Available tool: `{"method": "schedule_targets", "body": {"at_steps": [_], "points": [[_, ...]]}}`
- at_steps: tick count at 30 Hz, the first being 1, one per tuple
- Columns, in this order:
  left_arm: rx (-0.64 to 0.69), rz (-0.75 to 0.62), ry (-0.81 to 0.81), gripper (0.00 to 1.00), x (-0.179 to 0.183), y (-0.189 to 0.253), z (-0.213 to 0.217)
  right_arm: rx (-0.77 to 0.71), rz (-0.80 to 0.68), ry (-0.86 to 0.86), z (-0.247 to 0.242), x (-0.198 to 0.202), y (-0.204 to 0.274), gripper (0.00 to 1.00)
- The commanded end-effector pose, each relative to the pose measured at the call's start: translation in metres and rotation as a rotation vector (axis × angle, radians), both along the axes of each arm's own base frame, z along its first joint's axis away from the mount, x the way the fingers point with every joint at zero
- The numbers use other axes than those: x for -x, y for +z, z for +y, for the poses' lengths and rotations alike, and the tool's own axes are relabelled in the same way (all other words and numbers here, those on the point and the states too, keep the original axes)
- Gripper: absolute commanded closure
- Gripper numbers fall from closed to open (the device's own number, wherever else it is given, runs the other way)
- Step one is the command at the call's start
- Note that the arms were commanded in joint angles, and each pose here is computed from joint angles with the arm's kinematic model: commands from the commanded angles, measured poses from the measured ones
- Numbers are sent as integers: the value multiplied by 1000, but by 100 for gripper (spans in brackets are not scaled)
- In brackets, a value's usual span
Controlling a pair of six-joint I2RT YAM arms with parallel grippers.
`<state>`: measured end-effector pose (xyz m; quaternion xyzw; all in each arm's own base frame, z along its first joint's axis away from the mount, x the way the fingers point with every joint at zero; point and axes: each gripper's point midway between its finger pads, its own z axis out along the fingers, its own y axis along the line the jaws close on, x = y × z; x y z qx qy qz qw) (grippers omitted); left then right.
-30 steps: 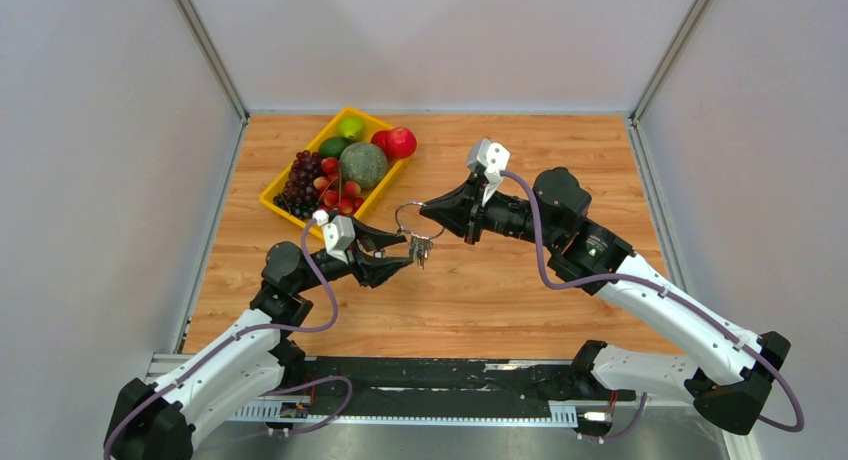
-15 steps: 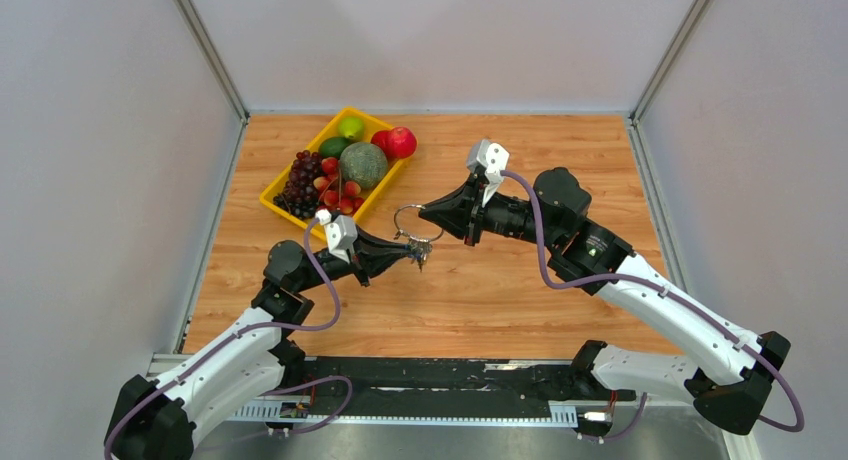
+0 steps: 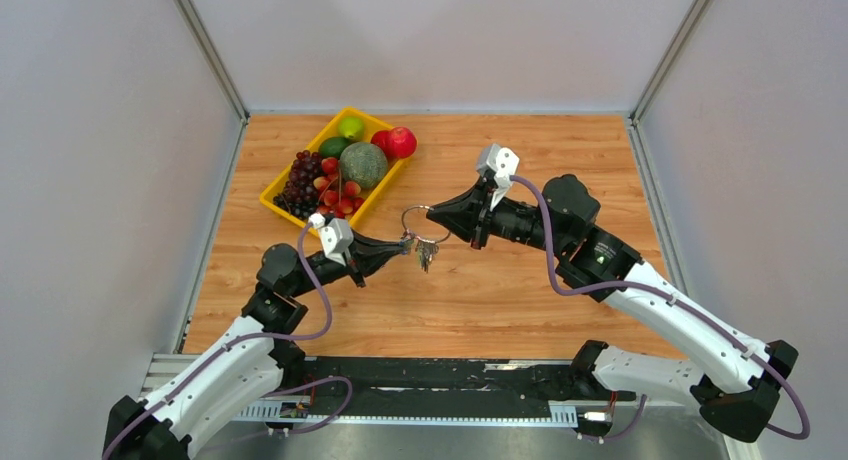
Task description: Remove the keys from the keyring
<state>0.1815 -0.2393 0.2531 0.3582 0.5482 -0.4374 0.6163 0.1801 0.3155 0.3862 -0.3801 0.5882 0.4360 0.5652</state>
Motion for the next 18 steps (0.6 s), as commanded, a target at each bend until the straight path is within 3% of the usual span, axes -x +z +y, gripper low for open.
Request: {"method": "schedule_targets", "body": {"at_steps": [1, 6, 10, 15, 18], "points": [[-17, -52, 89, 100, -9, 15, 9, -50, 2, -69, -10, -5, 5, 100], [-53, -6, 160, 100, -16, 15, 14, -19, 75, -151, -13, -18, -28, 100], [-126, 135, 236, 100, -26, 7, 21, -18, 108, -261, -22, -34, -52, 100], [-233, 228, 307, 100, -30, -2, 33, -79, 128, -258, -20, -33, -73, 100], [-285, 265, 332, 100, -31, 0, 38, -85, 152, -274, -20, -36, -89, 90]]}}
